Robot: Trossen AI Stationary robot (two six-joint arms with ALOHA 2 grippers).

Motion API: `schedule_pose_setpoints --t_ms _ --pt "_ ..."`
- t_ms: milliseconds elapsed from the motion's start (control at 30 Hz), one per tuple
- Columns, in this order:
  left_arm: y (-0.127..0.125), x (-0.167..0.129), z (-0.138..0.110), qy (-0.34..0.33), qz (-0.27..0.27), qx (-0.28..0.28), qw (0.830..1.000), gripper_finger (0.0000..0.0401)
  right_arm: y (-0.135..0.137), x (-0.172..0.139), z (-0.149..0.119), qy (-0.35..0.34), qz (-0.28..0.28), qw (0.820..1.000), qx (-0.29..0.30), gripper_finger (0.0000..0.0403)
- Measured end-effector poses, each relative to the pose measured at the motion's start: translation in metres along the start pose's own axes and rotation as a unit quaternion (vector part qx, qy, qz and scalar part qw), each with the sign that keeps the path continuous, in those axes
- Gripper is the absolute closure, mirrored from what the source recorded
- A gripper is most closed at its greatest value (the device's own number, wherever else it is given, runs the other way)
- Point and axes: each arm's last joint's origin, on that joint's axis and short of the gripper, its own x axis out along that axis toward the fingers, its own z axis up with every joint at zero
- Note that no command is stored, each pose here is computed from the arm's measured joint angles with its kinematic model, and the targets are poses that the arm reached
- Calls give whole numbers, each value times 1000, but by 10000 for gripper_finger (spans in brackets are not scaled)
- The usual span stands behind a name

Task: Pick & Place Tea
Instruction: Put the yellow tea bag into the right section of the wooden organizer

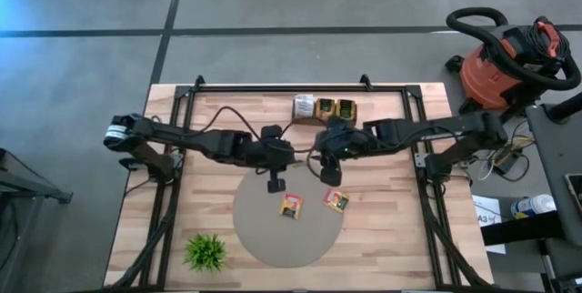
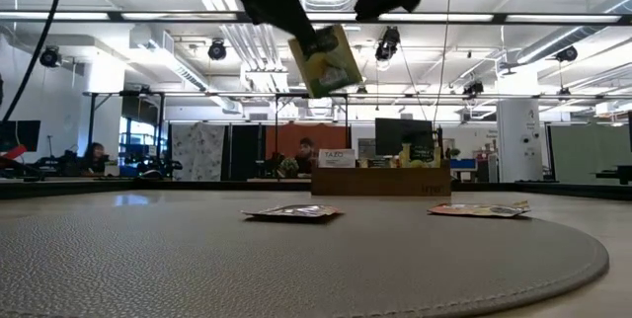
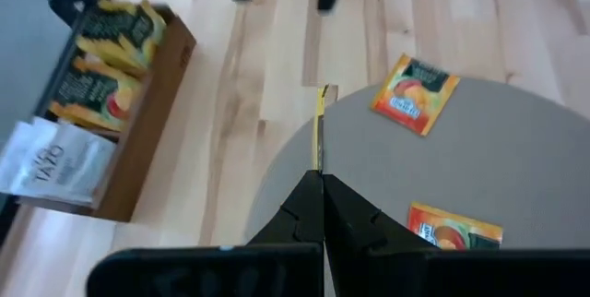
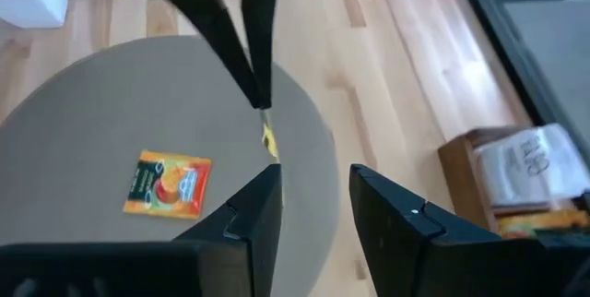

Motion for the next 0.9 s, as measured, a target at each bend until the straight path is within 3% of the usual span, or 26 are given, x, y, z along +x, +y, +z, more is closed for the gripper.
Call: schedule_pose_setpoints --t_ms 233,367,567,900 --pt "7 -24 6 -36 -3 41 999 401 12 2 8 -9 -11 1000 -26 273" --pt "9 -21 6 -36 -7 50 998 401 12 1 11 -12 -11 999 -32 273" --pt "19 -7 6 -26 9 60 998 401 10 -1 13 -6 -14 996 -91 273" --pt "28 -8 12 -39 12 63 997 401 3 -2 14 -1 -30 995 -95 273"
